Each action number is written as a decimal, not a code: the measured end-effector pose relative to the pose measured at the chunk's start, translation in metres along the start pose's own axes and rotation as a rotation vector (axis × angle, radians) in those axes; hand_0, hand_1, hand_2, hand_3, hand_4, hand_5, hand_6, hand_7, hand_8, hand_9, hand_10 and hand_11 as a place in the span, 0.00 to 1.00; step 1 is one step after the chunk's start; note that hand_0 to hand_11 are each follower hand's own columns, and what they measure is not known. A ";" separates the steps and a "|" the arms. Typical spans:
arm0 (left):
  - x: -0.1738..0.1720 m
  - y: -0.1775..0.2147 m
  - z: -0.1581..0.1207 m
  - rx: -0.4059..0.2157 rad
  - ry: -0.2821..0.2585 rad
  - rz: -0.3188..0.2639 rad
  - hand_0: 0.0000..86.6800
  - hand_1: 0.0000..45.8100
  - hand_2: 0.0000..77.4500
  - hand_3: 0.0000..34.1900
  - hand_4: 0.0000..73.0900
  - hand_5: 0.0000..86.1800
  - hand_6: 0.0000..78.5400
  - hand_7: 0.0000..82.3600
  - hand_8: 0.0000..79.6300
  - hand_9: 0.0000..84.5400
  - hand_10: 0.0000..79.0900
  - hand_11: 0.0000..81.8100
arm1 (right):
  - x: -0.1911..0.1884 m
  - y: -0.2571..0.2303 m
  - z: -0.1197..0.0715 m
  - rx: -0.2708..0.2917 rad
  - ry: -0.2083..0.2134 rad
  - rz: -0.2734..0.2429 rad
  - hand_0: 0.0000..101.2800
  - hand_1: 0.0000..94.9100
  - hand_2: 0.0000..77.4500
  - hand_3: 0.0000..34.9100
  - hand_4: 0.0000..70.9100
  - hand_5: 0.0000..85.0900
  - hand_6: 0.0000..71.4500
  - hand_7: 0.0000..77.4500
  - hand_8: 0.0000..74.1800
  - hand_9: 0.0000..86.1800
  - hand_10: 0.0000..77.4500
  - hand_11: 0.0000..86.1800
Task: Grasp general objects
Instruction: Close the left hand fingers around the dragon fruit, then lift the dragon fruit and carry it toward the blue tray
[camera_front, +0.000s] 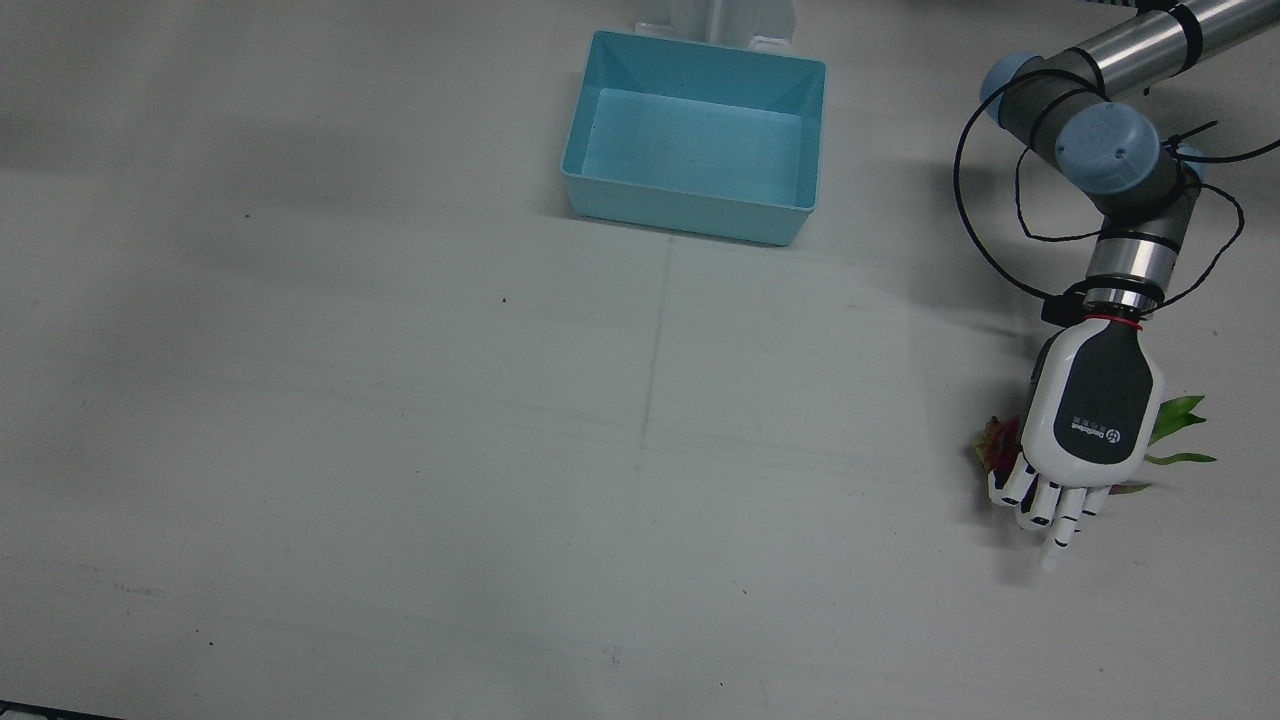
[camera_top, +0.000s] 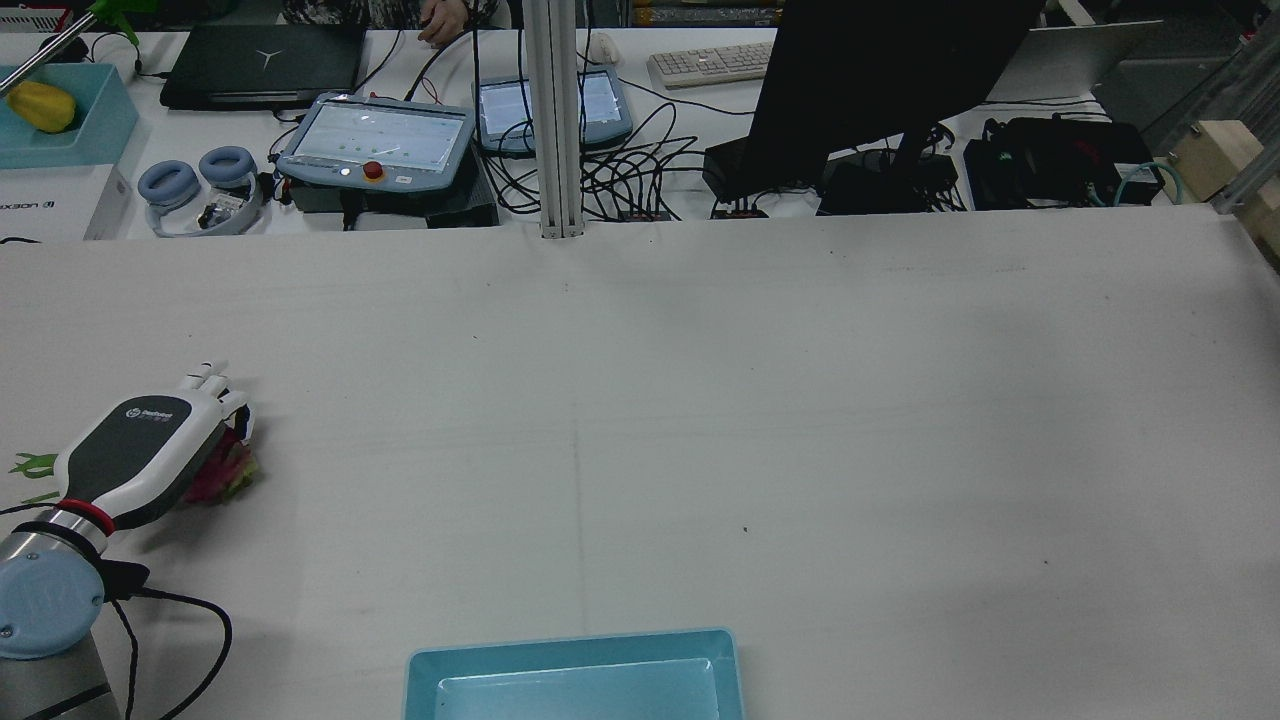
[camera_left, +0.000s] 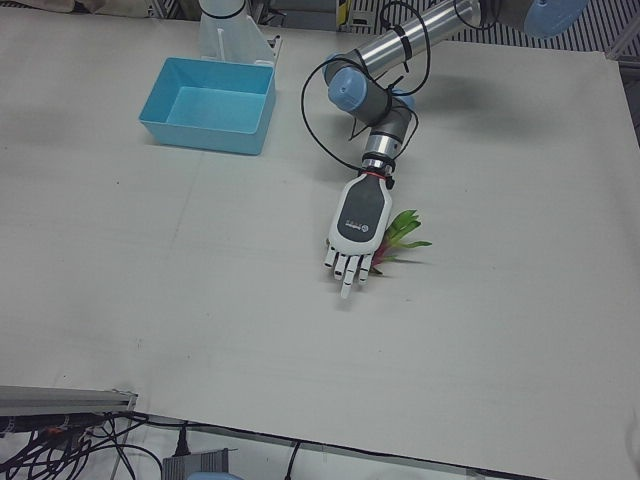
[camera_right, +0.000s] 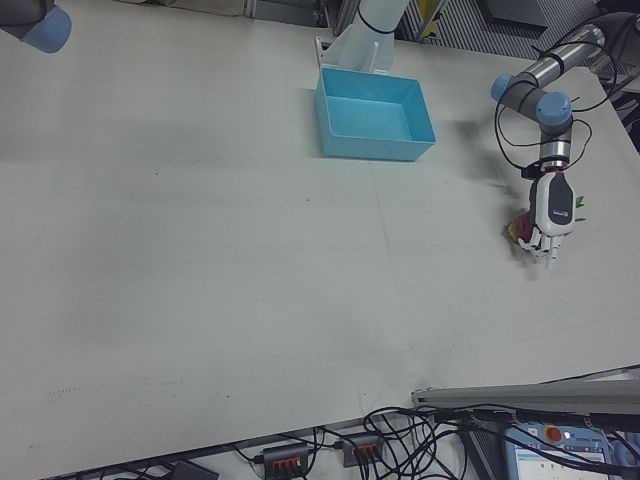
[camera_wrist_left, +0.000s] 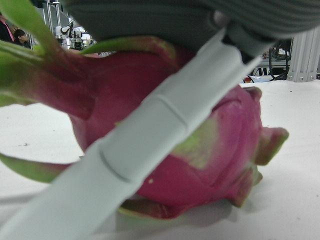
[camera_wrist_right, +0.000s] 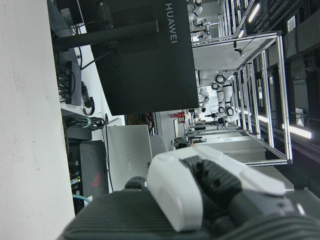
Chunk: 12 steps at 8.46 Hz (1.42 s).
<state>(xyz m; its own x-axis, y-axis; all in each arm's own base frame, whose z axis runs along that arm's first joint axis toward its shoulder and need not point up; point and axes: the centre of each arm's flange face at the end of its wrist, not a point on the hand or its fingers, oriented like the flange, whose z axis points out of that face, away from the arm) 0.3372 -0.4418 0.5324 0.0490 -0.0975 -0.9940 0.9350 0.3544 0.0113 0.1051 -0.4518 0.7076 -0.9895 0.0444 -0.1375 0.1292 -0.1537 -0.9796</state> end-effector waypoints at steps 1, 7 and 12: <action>0.000 0.000 0.000 0.005 0.000 0.001 0.92 0.00 0.00 0.01 0.10 0.78 0.13 0.81 0.02 0.21 0.29 0.49 | 0.000 0.000 0.000 0.000 0.000 0.000 0.00 1.00 1.00 0.00 0.00 0.00 0.00 0.00 0.00 0.01 0.00 0.00; 0.002 -0.003 -0.001 0.037 0.007 -0.003 0.93 0.00 0.00 0.02 0.39 0.83 0.37 0.81 0.43 0.47 0.19 0.83 | 0.000 0.000 0.000 0.000 0.000 0.000 0.00 1.00 1.00 0.00 0.00 0.00 0.00 0.00 0.00 0.01 0.00 0.01; 0.046 -0.006 -0.015 0.019 0.073 -0.060 0.94 0.00 0.01 0.00 0.47 0.84 0.43 0.81 0.61 0.56 0.19 0.89 | 0.000 0.000 0.000 0.000 0.000 0.000 0.00 1.00 1.00 0.00 0.00 0.00 0.00 0.00 0.00 0.01 0.00 0.01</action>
<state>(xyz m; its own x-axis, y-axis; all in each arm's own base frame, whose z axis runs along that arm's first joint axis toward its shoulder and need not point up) 0.3281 -0.4345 0.4853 -0.0326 -0.0494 -0.9982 0.9419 0.3325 -0.0473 0.1051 -0.4518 0.7076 -0.9895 0.0444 -0.1375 0.1292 -0.1537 -0.9796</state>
